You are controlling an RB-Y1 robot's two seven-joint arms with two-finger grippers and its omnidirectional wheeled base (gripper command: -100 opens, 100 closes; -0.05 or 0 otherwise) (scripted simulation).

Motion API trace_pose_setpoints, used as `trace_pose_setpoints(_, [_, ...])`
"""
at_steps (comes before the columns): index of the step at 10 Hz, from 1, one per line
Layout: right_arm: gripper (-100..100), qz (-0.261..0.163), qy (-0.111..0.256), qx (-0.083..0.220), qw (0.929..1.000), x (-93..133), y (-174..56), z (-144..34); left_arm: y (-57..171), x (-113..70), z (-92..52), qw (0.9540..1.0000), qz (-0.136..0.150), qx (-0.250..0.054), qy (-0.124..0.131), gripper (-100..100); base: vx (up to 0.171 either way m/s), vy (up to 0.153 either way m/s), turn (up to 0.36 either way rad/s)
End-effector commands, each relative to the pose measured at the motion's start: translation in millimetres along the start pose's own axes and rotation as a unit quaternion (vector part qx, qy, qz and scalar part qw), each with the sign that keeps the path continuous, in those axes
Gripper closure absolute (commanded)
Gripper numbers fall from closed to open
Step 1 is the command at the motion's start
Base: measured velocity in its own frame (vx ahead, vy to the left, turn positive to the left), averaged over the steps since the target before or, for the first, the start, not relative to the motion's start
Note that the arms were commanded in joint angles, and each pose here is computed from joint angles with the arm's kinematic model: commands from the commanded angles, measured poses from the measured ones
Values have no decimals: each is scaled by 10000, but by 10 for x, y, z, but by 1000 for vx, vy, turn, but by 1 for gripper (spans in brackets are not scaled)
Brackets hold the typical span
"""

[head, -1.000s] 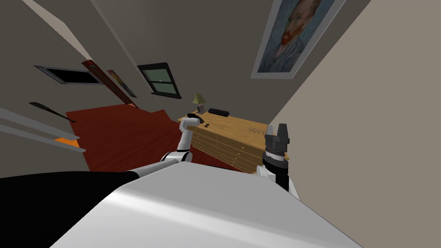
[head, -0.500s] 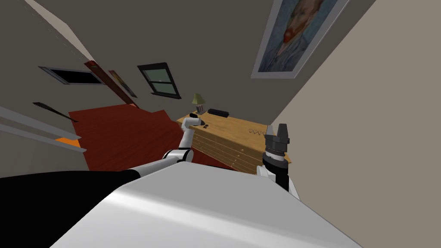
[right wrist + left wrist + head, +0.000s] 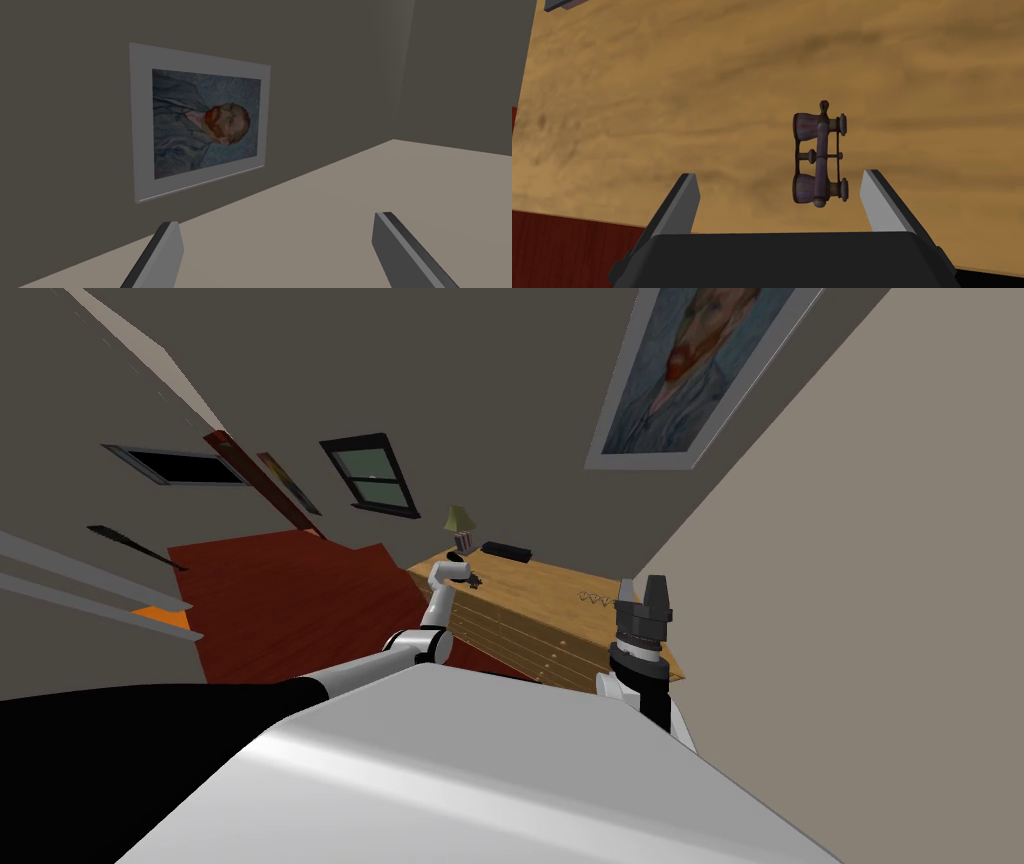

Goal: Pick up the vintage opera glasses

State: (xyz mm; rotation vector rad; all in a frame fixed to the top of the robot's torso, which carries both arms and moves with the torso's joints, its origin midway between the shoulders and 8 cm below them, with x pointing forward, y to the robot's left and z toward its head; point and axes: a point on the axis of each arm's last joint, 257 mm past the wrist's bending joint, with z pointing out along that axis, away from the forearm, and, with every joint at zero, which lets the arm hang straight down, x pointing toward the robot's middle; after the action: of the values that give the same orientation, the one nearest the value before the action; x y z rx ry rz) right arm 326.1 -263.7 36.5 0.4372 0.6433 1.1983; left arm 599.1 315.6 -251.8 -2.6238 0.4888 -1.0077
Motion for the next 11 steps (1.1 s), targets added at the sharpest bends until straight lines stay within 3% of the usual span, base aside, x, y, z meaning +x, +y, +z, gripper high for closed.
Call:
trace_pose_setpoints(1, [0, 0, 0, 0, 10000, 0, 0, 0, 119, -100, 50, 9995, -139, -163, -234, -100, 75, -29, 27])
trace_pose_setpoints(4, [0, 0, 0, 0, 10000, 0, 0, 0, 314, -278, 131, 9969, -325, -407, -595, -100, 42, -8, 7])
trace_pose_setpoints(5, [0, 0, 0, -1, 10000, 0, 0, 0, 271, -232, 110, 9978, -274, -341, -491, -100, -2, 7, -15])
trace_pose_setpoints(6, [0, 0, 0, -1, 10000, 0, 0, 0, 285, -245, 111, 9976, -288, -357, -517, 0, 0, 0, 0])
trace_pose_setpoints(7, [0, 0, 0, -1, 10000, 0, 0, 0, 311, -309, 169, 9977, -272, -363, -507, -100, 6, -1, -2])
trace_pose_setpoints(10, [0, 0, 0, -1, 10000, 0, 0, 0, 328, -361, 200, 9977, -267, -370, -510, -100, 5, 9, -24])
trace_pose_setpoints(11, [0, 0, 0, -1, 10000, 0, 0, 0, 328, -362, 204, 9977, -263, -367, -502, 100, 0, 0, 0])
